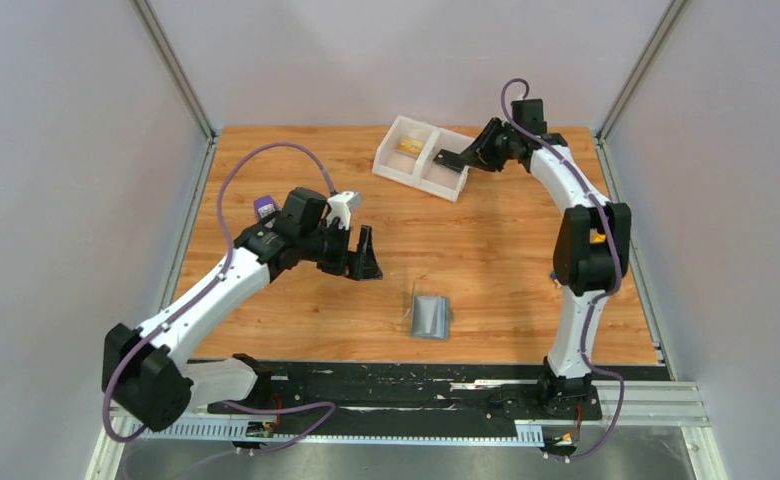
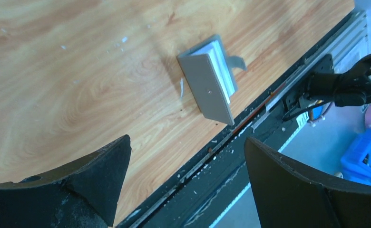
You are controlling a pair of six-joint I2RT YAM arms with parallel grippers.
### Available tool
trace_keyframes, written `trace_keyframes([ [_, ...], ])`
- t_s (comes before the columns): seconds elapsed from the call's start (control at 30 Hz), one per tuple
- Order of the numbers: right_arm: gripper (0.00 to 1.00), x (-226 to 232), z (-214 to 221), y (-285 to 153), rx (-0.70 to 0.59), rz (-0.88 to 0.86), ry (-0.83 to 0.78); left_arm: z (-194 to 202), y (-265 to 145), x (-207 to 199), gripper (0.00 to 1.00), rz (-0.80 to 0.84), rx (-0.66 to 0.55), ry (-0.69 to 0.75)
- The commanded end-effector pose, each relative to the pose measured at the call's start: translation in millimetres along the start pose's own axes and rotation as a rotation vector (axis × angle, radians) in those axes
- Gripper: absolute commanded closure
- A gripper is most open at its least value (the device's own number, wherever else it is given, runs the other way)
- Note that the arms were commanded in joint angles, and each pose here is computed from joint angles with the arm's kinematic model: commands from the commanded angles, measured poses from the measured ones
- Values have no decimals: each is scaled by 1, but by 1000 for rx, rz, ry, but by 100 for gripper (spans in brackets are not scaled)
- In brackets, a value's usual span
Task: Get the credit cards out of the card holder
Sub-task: Remove the credit card from the card holder.
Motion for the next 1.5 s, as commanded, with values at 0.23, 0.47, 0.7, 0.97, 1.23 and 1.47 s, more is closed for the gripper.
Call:
trace_keyframes([
  [0.23,63,22,116,-143,14,-31,-192,21,67,-9,5,10,191,-75],
  [0.47,62,8,190,-196,1,-66,-181,32,112,-12,9,-16,271,-83],
  [0.7,57,-4,233,-230,-13,-162,-170,41,135,-7,14,-53,319,-81],
  [0.97,57,-22,252,-228,35,-142,-180,33,129,-14,15,-61,299,-60],
  [1.23,57,-23,256,-227,41,-143,-166,18,112,-35,12,-29,226,-42],
  [1.47,57,-19,268,-225,67,-194,-119,22,126,-34,13,-19,258,-37],
])
Point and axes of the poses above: each gripper's point midway between its finger pads, its own y axis out along the fingers, its own x axis along the line the jaws close on, z = x × y, the point moved 9 cm from there along -y, back along the fingers, and after that the axes turned 7 degrees about -y, right-handed, at the moved point
